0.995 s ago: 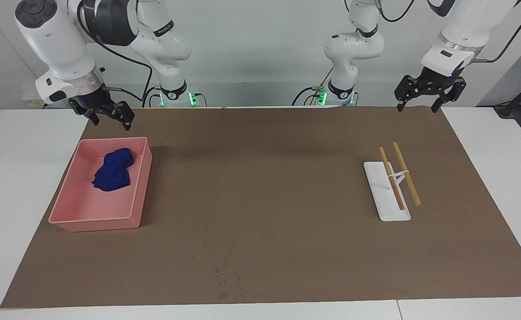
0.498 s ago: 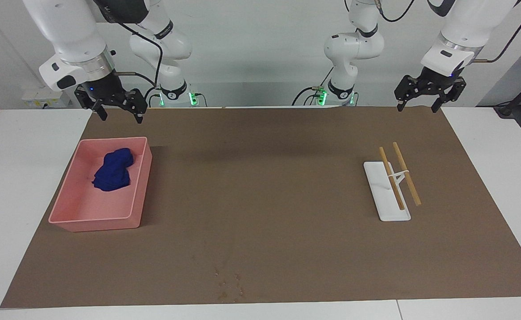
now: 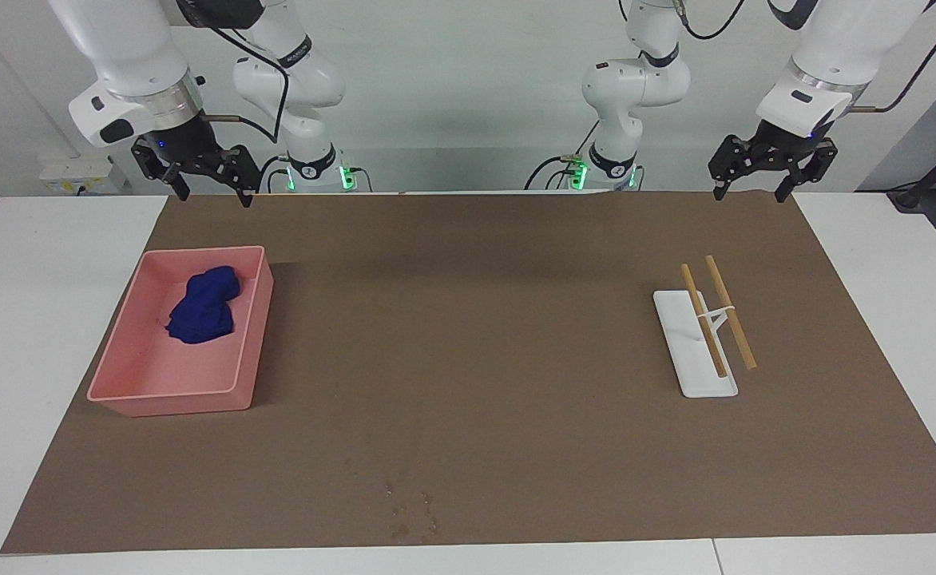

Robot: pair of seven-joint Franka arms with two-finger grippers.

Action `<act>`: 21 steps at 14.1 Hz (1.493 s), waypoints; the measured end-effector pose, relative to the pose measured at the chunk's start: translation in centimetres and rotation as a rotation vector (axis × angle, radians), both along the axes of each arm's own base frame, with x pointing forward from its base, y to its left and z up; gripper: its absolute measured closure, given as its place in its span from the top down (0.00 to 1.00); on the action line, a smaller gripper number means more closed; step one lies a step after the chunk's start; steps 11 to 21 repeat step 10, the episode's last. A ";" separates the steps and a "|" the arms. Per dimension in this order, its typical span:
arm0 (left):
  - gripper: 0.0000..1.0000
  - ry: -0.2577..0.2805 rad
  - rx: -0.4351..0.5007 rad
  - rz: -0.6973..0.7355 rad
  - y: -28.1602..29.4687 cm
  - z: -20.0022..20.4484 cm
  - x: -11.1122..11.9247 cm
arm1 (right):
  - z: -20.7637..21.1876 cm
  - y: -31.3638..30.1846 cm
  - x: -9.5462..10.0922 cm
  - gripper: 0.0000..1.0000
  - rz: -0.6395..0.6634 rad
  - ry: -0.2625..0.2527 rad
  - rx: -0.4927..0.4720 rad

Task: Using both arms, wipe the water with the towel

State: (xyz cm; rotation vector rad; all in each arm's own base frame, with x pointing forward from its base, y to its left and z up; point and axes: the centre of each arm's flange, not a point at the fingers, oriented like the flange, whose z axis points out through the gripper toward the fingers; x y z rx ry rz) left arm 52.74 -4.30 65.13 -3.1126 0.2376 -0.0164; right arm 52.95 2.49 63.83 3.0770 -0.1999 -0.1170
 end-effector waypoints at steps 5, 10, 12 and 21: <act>1.00 0.000 0.000 0.000 0.0 0.0 0.0 | -0.2 0.4 0.0 1.00 0.007 -0.020 0.003; 1.00 0.000 0.000 0.000 0.0 0.0 0.0 | -0.3 0.5 0.0 1.00 0.007 -0.016 0.009; 1.00 0.000 0.000 0.000 0.0 0.0 0.0 | -0.3 0.5 0.0 1.00 0.007 -0.016 0.009; 1.00 0.000 0.000 0.000 0.0 0.0 0.0 | -0.3 0.5 0.0 1.00 0.007 -0.016 0.009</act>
